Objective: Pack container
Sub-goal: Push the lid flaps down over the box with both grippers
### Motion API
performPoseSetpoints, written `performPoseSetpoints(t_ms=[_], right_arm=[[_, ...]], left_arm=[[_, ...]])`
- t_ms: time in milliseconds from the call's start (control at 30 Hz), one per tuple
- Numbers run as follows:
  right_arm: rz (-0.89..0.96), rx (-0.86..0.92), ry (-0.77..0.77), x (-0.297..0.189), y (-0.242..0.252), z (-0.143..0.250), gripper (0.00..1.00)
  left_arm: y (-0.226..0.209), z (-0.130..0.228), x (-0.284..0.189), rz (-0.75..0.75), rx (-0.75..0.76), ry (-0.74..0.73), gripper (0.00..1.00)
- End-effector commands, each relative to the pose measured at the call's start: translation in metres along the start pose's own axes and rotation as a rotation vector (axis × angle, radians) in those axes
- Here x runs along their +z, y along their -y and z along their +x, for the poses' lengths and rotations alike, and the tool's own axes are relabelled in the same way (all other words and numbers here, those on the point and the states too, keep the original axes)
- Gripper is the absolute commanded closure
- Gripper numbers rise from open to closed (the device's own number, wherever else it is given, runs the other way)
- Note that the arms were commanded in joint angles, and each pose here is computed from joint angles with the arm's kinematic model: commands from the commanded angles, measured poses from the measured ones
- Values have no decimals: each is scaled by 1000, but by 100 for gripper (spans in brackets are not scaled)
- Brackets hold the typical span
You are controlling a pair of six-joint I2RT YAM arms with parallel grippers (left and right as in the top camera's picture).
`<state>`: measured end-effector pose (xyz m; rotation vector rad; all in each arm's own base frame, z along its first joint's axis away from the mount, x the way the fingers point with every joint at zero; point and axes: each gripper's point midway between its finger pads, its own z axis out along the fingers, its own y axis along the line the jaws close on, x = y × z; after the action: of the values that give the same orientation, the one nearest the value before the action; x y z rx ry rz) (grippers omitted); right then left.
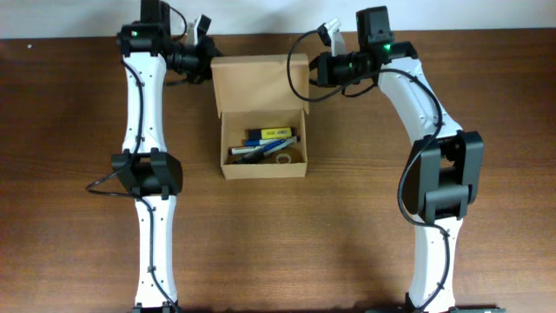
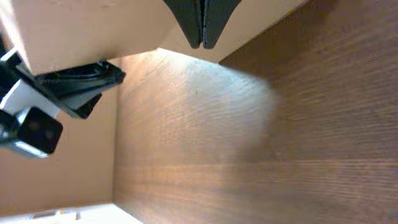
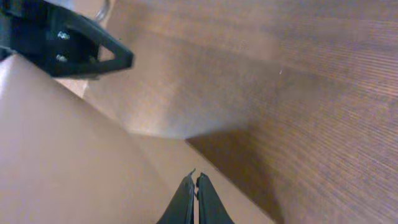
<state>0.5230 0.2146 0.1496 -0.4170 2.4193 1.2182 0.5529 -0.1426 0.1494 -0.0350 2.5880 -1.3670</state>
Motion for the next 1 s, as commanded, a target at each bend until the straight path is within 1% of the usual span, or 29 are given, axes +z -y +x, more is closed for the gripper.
performPoseSetpoints(t_ms=[0,200,300,467,633,800,967], right_arm=[[6,-141,14,-15,-34,-15,96],[135,-230,-91,-20,-56,0,96],[185,-268,-139,-23,-68,7,96],[283,-306,-211,-25,-80,21,96],[390,-318,-305,-25,-83,44,96],[525,-358,-408,-34,-84,67,96],[518,-385,-446,-36,-105,80,96]], left_arm=[[32,4,-21,-87,135,34,98],[32,30,-35,-238,113,-15,99],[39,31,-37,-252,133,-9,98],[52,33,-43,-330,185,16,99],[63,37,-49,-498,262,52,98],[77,47,-54,-603,310,55,98],[73,69,-55,-654,286,-25,98]])
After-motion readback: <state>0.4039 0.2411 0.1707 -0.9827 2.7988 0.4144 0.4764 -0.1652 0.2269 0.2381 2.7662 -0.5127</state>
